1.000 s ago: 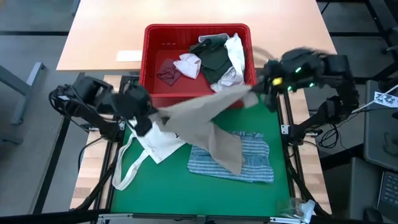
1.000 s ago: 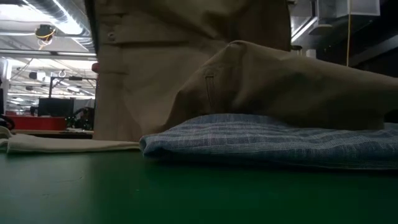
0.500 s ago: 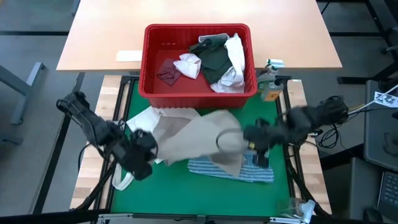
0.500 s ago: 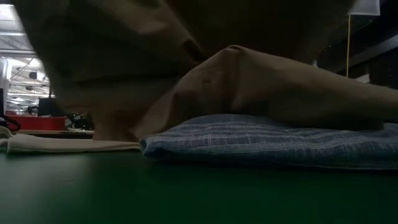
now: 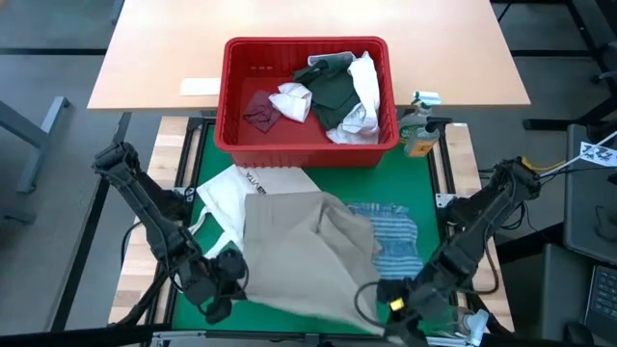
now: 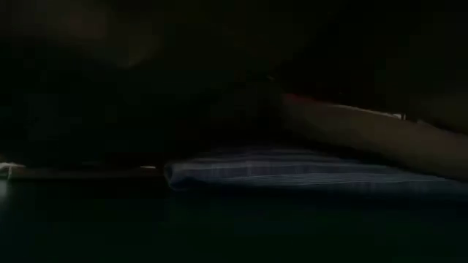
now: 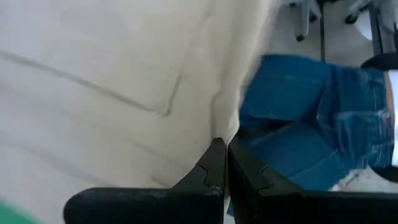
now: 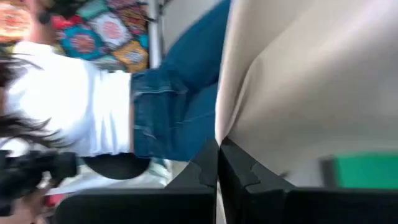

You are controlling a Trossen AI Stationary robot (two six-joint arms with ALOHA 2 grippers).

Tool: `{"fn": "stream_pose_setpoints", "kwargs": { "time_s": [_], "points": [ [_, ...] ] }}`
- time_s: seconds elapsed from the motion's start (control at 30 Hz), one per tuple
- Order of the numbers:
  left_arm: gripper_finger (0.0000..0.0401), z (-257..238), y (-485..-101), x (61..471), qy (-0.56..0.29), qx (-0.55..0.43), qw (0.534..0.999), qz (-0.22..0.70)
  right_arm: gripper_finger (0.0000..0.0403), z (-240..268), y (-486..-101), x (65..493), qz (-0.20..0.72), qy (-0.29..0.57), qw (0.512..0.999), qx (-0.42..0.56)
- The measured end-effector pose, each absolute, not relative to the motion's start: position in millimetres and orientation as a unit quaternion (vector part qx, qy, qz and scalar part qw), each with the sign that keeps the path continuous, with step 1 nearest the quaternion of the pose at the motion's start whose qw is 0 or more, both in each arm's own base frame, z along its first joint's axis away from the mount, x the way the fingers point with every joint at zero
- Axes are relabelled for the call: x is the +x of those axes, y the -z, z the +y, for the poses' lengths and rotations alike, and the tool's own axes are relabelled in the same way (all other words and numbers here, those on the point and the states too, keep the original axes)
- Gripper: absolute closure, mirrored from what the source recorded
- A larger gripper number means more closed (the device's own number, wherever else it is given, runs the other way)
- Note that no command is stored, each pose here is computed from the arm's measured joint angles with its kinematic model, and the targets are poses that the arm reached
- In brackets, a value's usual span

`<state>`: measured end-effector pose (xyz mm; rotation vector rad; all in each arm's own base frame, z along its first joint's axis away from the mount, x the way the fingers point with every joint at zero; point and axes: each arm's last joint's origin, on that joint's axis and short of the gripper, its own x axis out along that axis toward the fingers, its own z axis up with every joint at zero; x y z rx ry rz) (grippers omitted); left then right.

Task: Fold Laundry from Bin
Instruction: Fold the brown shorts

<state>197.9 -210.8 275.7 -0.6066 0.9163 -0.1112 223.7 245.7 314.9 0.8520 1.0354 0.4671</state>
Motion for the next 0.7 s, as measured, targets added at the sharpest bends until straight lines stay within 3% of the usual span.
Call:
{"fn": "stream_pose_setpoints", "kwargs": {
  "time_s": [0.27, 0.5, 0.7],
  "points": [
    [0.0398, -215.3, -240.4, 186.9, 0.066, -0.303, 0.844, 0.438, 0.0402, 267.5, -282.9, 221.7, 0.491, -0.202, 0.737, 0.418],
    [0.0362, -213.3, -225.8, 184.0, 0.068, -0.315, 0.836, 0.444, 0.0399, 272.3, -274.7, 223.2, 0.513, -0.187, 0.715, 0.437],
    [0.0321, -211.9, -223.2, 183.8, 0.058, -0.312, 0.841, 0.439, 0.0346, 272.4, -274.6, 223.2, 0.514, -0.185, 0.714, 0.438]
  ]
}}
